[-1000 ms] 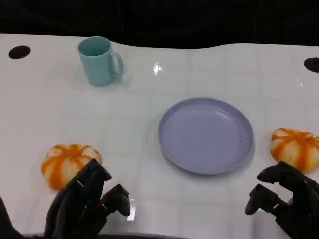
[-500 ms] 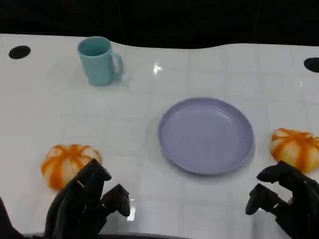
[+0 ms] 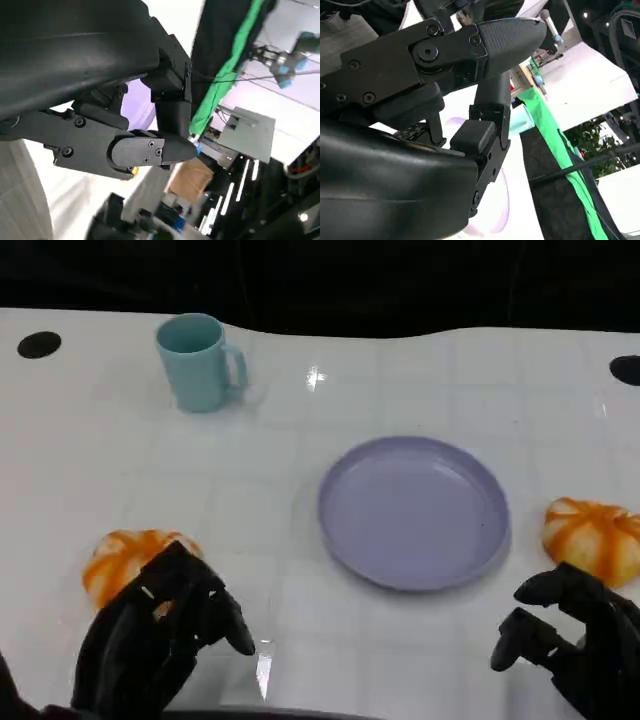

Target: Grasp the bread from the table and place it into the plate.

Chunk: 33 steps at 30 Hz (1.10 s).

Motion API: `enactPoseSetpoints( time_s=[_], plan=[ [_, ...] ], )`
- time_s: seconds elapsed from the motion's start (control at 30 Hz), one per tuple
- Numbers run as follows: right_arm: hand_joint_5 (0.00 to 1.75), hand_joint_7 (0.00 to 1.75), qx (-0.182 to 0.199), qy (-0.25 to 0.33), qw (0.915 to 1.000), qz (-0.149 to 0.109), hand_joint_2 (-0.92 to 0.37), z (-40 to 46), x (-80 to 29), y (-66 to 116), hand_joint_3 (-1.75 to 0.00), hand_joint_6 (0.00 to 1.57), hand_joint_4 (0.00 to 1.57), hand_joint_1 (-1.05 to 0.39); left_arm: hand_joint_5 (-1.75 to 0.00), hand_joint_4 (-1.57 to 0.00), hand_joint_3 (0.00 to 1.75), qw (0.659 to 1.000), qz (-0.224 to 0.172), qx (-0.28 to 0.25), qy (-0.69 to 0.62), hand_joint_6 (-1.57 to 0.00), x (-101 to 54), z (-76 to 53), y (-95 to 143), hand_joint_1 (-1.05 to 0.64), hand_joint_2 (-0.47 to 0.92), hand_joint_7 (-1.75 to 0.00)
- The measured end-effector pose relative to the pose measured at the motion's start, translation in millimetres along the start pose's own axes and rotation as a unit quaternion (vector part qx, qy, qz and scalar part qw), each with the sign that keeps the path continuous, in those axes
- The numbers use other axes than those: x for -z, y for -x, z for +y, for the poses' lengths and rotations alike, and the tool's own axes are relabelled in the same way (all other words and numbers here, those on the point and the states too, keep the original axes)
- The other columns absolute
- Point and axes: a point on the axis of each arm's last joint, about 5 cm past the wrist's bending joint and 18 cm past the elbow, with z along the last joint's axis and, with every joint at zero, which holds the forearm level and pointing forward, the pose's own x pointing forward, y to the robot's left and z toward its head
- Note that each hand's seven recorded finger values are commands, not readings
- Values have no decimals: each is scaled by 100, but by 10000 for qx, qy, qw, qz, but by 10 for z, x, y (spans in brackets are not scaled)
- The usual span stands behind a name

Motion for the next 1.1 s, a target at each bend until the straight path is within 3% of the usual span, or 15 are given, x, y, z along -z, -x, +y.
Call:
enactPoseSetpoints(
  time_s=[0.03, 0.13, 0.2, 0.23, 0.33, 0.4, 0.47, 0.6, 0.87, 1.1],
  plan=[
    [154, 95, 9, 4, 10000, -3, -92, 4, -1, 2, -19, 83, 71, -54, -110, -52, 16, 9998, -66, 21, -169, -59, -26, -6, -5, -50, 92, -41],
    [153, 95, 30, -4, 10000, -1, -92, 11, 2, 7, -19, 84, 72, -53, -89, -43, 10, 9975, -156, 64, -682, -55, -108, -10, -13, -45, 92, -15],
    [153, 94, 36, -18, 10000, 7, -92, 13, 6, 11, -19, 84, 72, -53, -84, -40, 8, 9946, -175, 100, -1015, -53, -149, -4, -11, -44, 92, -10],
    [152, 94, 38, -27, 10000, 9, -92, 15, 10, 11, -19, 84, 72, -53, -77, -29, 5, 9931, -195, 119, -1147, -48, -165, -1, -10, -40, 89, -6],
    [153, 94, 21, -42, 10000, 14, -92, 22, 17, 8, -18, 84, 72, -54, -62, -19, 1, 9859, -191, 182, -1651, -42, -247, 12, -7, -35, 86, -1],
    [153, 94, 2, -47, 10000, 12, -92, 22, 17, 7, -18, 84, 72, -54, -55, -19, 0, 9778, -231, 164, -2075, -40, -333, 14, -8, -34, 86, 0],
    [152, 94, -9, -53, 10000, 9, -92, 23, 17, 7, -18, 83, 72, -53, -35, -20, 0, 9695, -275, 140, -2432, -35, -401, 2, -12, -30, 85, 0],
    [152, 94, -29, -74, 10000, 35, -92, 30, 27, 8, -18, 84, 72, -53, -21, -14, 0, 9380, -187, 143, -3458, -27, -562, -24, -13, -24, 84, 0],
    [150, 92, -119, -104, 9999, 42, -92, 84, 46, 11, -18, 84, 73, -52, -12, -3, 0, 7949, 145, 91, -6064, -17, -938, -112, -5, -35, 82, 0],
    [150, 92, -102, -122, 9999, 14, -92, 105, 48, 16, -20, 84, 73, -52, -2, 0, 0, 6779, 918, 88, -7294, -14, -1194, -228, -10, -37, 82, 0]
  ],
)
